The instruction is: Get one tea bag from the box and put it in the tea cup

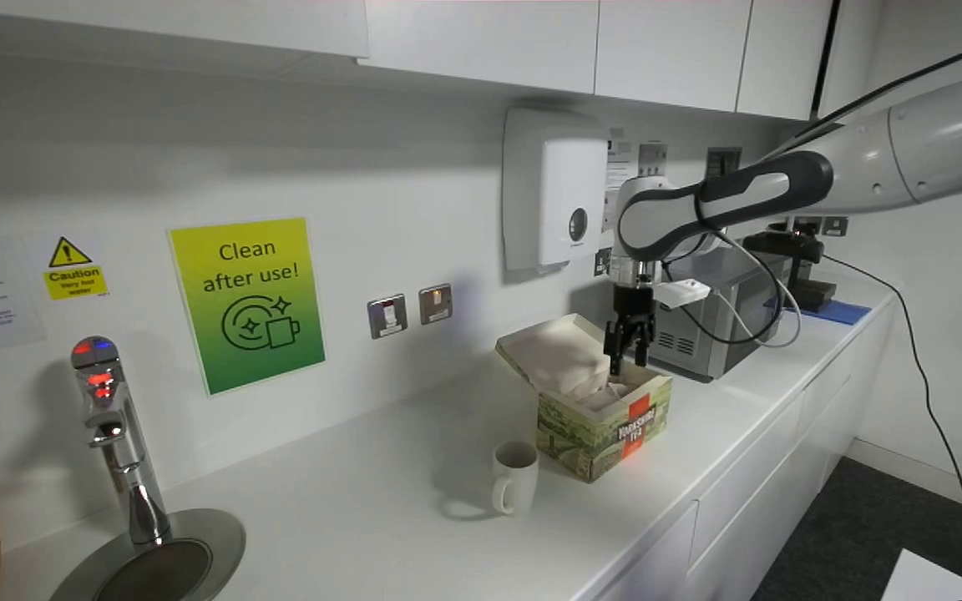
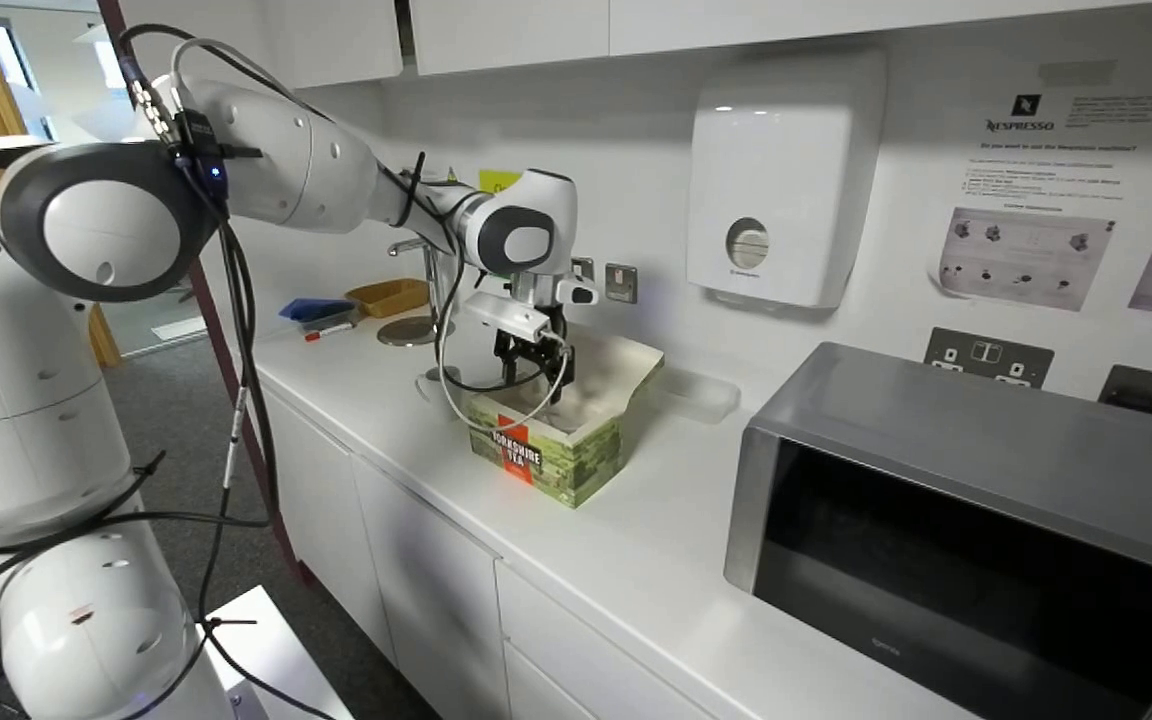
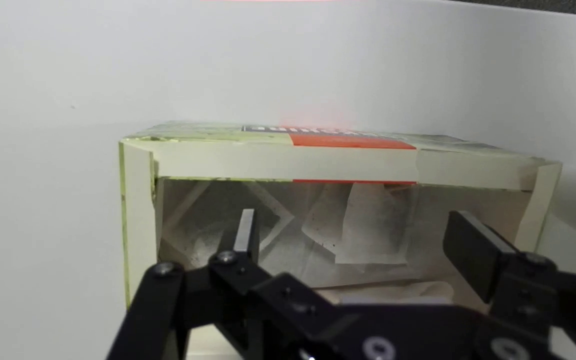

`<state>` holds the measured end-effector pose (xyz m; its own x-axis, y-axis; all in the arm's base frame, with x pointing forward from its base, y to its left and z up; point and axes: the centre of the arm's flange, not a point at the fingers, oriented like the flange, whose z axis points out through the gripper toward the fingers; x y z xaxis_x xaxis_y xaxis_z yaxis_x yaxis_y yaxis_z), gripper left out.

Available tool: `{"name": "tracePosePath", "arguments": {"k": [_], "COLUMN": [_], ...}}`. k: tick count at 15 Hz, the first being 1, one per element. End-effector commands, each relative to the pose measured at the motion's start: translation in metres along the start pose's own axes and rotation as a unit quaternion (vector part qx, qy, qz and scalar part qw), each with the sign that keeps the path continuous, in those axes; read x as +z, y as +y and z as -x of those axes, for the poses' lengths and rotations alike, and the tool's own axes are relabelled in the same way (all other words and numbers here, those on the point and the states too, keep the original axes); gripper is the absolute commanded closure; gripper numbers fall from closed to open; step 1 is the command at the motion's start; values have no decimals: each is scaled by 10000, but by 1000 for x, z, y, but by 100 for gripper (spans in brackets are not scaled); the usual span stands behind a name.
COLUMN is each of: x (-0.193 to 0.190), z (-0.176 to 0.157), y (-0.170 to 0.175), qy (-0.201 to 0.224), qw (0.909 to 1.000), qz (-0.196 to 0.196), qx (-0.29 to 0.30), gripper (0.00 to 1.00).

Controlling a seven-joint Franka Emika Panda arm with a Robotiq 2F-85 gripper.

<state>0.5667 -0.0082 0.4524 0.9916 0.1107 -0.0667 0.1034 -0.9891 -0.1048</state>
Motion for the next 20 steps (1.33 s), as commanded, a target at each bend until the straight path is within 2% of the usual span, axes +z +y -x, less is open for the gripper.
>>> {"name": "tracePosePath", "arguments": {"k": [1,20], "x": [2,36], "z": [-20,-33], "y": [4,8], "qy": [179,107], "qw": [9995,9983], "qz": [-239,-500], "qx": [-104,-280], "gripper": [0,0]}}
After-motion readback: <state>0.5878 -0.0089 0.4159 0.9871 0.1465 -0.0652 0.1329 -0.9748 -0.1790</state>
